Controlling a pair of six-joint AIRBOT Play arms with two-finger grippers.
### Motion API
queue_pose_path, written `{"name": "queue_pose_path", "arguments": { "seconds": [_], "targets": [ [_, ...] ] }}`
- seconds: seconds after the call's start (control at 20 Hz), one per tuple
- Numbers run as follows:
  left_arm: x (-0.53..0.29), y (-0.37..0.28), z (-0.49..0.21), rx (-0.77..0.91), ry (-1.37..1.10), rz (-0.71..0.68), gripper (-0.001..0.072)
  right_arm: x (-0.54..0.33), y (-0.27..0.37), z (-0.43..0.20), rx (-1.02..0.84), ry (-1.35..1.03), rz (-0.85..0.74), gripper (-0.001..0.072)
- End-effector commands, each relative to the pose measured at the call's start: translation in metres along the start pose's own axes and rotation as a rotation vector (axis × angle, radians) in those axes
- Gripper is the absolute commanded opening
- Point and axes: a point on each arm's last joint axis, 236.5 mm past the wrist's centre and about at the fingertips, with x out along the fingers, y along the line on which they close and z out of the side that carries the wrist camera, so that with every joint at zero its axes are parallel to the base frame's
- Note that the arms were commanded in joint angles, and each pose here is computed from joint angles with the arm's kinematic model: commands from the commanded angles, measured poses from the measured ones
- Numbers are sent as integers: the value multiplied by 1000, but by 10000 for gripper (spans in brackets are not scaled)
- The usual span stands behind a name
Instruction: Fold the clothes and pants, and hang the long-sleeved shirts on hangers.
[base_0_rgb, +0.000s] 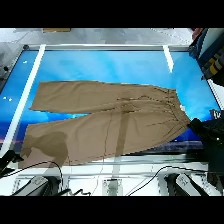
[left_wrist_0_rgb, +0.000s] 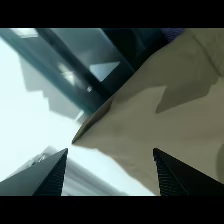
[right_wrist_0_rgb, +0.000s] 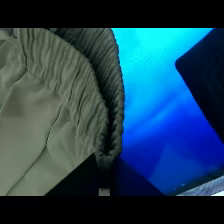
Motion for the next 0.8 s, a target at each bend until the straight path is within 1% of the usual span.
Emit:
{"name": "queue_pose_path", "arguments": {
  "seconds": [0.0,0.05,0.1,0.15,0.2,0.25,0.3,0.35,0.45,0.6,0.75],
  "targets": [
    [17,-12,3,-31,33,-89,582,0,1,-2,0,6,4,25],
    [21,-14,2,-37,47,-103,534,0,1,-2,0,7,4,25],
    [23,-15,2,-41,52,-111,396,0,1,-2,0,7,4,25],
    [23,-14,3,-42,46,-109,282,0,1,-2,0,7,4,25],
    [23,-13,5,-42,39,-105,222,0,1,-2,0,7,4,25],
    [23,-13,5,-41,39,-102,116,0,1,-2,0,7,4,25],
    [23,-13,4,-41,42,-104,28,0,1,-2,0,7,4,25],
    [22,-15,3,-40,47,-110,12,0,1,-2,0,8,4,25],
    [13,-27,4,5,43,-161,13,0,1,-2,0,7,5,25],
    [-21,-63,24,67,-36,-303,11,-1,6,-7,-6,32,23,25],
    [-78,-113,57,177,-210,-504,11,-13,22,-5,-29,45,63,24]
  ]
}}
